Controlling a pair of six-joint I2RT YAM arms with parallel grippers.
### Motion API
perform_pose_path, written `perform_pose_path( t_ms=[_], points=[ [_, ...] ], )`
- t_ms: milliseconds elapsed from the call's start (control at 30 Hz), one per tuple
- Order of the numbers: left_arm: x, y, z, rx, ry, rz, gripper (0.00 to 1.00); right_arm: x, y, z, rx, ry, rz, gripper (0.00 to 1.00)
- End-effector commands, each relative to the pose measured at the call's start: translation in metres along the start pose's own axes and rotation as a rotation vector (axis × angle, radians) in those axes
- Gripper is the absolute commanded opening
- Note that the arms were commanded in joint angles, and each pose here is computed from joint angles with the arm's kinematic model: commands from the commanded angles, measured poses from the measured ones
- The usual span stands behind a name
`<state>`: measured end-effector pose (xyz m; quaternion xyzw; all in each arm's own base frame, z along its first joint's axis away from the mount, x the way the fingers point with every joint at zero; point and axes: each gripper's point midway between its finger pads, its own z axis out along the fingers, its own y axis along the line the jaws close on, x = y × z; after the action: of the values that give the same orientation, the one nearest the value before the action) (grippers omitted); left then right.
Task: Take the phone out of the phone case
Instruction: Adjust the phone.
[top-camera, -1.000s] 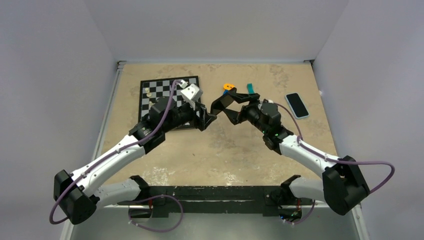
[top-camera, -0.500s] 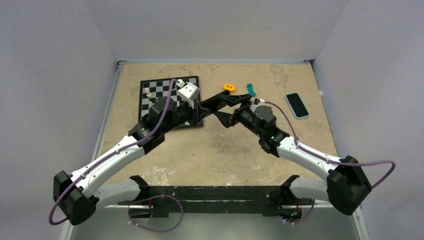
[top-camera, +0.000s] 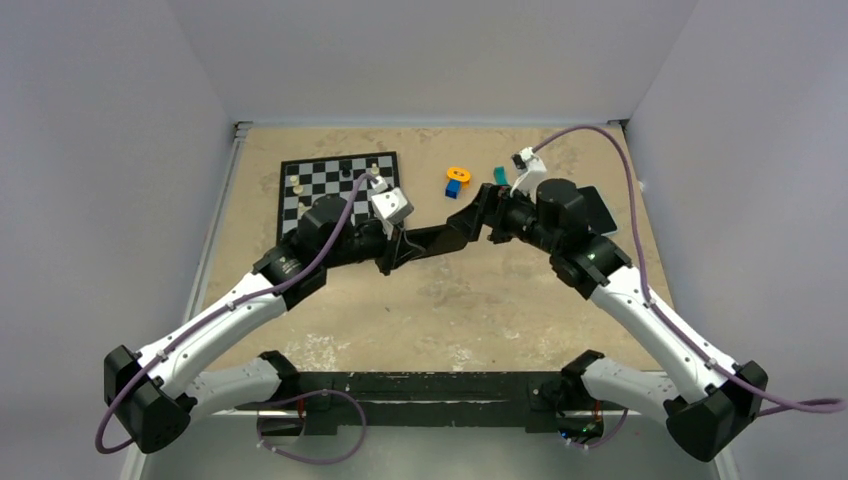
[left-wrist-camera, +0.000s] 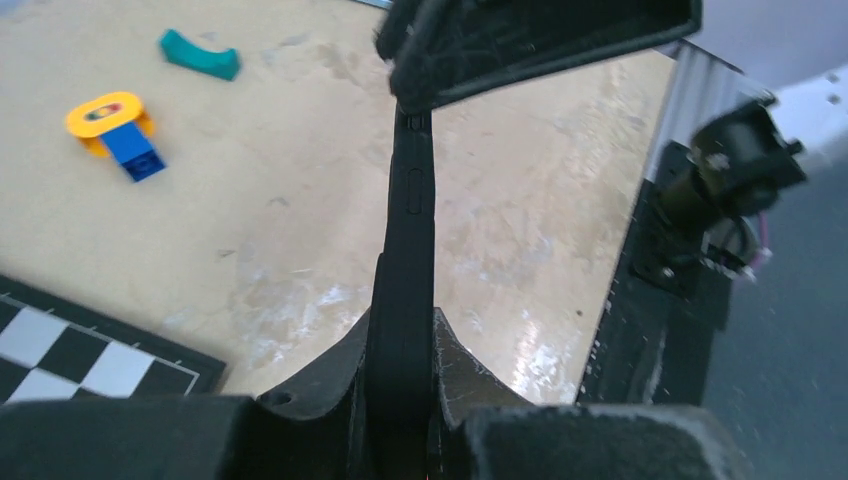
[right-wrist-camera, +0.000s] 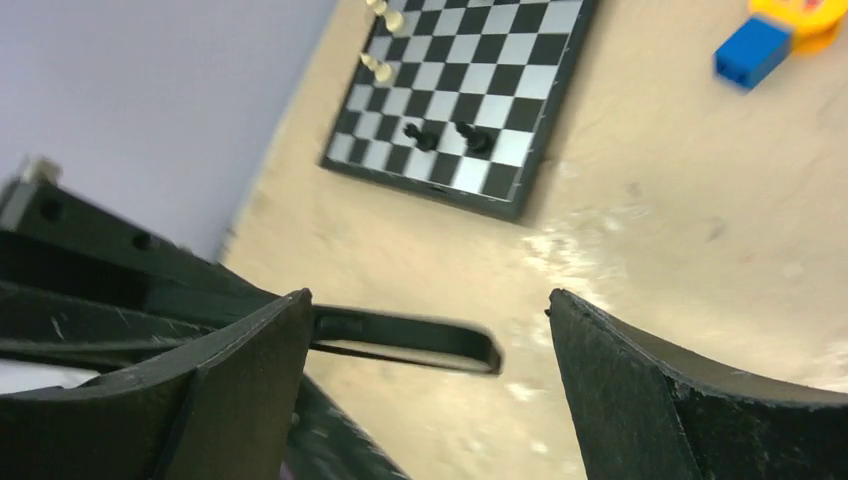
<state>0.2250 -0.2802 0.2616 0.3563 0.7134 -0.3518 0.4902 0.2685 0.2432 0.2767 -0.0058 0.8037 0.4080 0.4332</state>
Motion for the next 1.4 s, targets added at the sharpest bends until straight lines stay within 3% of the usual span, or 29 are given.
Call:
perform_pose_path(
  t_ms=[0,200,400,533,567,667,767,800,867,967,1200,1367],
  points=[
    [-0.040,-0.047,-0.010,0.283,-0.094,0.158,0.00,0.009,-0.004,-0.041,-0.052,0.181,-0.560,0.91],
    [-0.025,-0.059,-0.012,0.389,-0.021,0.186,0.00,0.036,0.055,-0.062,-0.457,0.261,-0.645,0.90],
    [-0.022,-0.064,-0.011,0.435,-0.003,0.171,0.00,0.067,0.053,-0.048,-0.531,0.381,-0.619,0.75],
    [-0.028,-0.061,-0.010,0.421,-0.016,0.148,0.00,0.076,0.055,-0.044,-0.566,0.381,-0.561,0.56],
    [-0.031,-0.059,-0.010,0.408,-0.025,0.128,0.00,0.078,0.056,-0.043,-0.577,0.374,-0.544,0.47],
    [-0.045,-0.051,-0.012,0.332,-0.057,0.058,0.00,0.082,0.058,-0.042,-0.589,0.363,-0.485,0.00],
    [-0.061,-0.052,-0.021,0.311,-0.115,0.030,0.00,0.075,0.063,-0.041,-0.583,0.289,-0.409,0.00],
    [-0.067,-0.052,-0.024,0.302,-0.133,0.022,0.08,0.067,0.067,-0.040,-0.576,0.229,-0.378,0.00],
    [-0.076,-0.049,-0.031,0.260,-0.170,0.000,0.38,0.051,0.071,-0.040,-0.551,0.106,-0.289,0.00],
    [-0.084,-0.042,-0.039,0.203,-0.221,-0.012,0.57,0.035,0.081,-0.050,-0.592,-0.029,-0.158,0.00],
    [-0.103,-0.032,-0.047,0.176,-0.309,-0.105,0.60,-0.008,0.105,-0.080,-0.649,-0.231,-0.086,0.00],
    [-0.111,-0.019,-0.047,0.135,-0.355,-0.236,0.71,-0.017,0.115,-0.088,-0.706,-0.283,-0.078,0.00]
  ],
)
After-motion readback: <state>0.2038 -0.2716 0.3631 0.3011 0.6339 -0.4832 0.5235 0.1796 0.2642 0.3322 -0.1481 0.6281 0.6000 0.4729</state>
